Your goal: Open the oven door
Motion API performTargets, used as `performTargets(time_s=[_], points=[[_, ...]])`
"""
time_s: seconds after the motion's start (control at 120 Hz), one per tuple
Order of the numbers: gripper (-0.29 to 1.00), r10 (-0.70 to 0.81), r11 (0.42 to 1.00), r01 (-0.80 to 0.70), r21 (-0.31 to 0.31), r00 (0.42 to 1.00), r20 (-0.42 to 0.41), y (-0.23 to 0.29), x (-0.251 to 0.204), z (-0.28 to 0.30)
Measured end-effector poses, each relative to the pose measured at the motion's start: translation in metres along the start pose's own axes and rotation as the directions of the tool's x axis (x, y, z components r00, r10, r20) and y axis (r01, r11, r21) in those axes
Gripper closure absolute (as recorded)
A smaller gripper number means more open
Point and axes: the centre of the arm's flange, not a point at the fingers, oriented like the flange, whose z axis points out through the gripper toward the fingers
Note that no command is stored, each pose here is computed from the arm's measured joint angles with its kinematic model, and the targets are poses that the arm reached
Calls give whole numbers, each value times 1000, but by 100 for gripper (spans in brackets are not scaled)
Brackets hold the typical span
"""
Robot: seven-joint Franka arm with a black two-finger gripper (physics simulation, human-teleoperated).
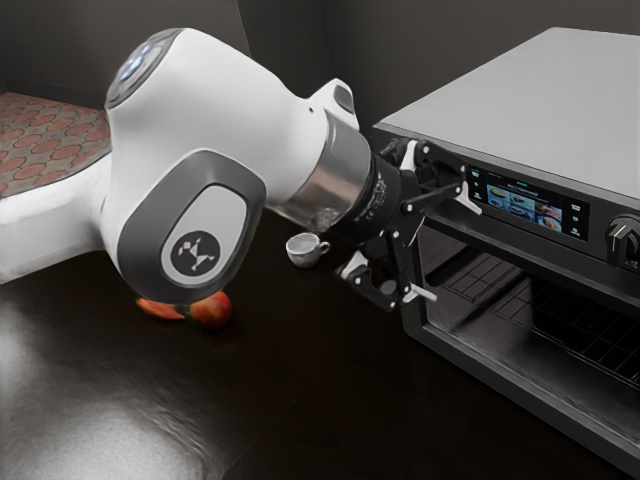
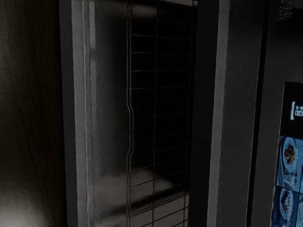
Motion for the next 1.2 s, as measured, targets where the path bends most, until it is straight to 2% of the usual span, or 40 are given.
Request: performTargets(time_s=[0.442,0.675,0.967,1.2], points=[[0,-55,998,54,7,998,17,18,15,21],[0,-71,996,70,63,997,21,-7,20,39],[0,-88,992,86,90,996,25,-15,27,51],[0,-156,984,156,88,988,-4,-76,60,17]])
